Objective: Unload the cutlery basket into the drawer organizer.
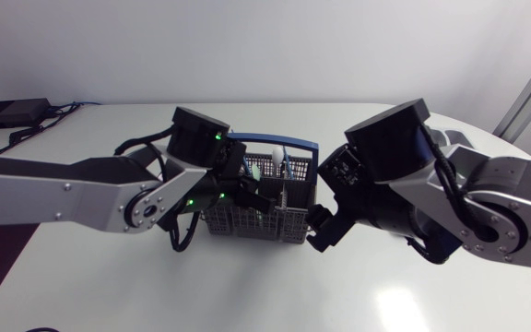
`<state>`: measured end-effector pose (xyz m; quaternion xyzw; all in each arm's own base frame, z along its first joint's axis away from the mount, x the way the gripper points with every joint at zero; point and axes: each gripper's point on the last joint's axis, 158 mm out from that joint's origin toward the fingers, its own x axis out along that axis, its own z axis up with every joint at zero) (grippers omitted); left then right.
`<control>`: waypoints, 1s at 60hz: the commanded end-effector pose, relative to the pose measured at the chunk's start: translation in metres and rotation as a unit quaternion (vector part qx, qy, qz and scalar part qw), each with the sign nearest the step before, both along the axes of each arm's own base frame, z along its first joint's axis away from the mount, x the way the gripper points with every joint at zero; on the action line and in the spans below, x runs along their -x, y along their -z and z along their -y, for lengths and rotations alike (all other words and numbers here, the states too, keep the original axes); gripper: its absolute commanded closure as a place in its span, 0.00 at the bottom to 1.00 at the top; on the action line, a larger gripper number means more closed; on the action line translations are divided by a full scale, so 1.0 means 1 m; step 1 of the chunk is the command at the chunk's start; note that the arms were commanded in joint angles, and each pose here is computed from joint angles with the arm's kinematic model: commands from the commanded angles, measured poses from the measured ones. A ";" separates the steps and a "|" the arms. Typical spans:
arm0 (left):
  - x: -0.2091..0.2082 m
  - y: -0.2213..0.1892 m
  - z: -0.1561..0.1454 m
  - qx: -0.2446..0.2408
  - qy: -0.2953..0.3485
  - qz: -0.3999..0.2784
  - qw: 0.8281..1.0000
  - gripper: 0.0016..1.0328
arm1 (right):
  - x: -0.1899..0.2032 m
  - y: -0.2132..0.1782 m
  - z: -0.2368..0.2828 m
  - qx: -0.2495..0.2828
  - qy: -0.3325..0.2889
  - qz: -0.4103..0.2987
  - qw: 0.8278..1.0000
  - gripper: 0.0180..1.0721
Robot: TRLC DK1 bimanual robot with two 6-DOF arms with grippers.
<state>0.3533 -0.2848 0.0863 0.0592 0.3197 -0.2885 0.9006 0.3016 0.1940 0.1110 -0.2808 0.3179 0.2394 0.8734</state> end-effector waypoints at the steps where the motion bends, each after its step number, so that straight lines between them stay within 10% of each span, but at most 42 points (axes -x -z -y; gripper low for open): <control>1: 0.016 0.001 -0.005 -0.012 0.018 0.029 0.999 0.97 | 0.007 0.010 0.004 0.012 -0.006 -0.007 1.000 0.21; 31: 0.052 -0.108 0.009 0.046 0.051 0.222 0.973 0.97 | 0.007 -0.010 0.005 -0.002 -0.008 0.016 1.000 0.21; 60: 0.091 -0.184 0.021 0.142 0.188 0.140 0.962 0.97 | 0.033 -0.071 -0.008 -0.124 -0.081 -0.001 0.989 0.21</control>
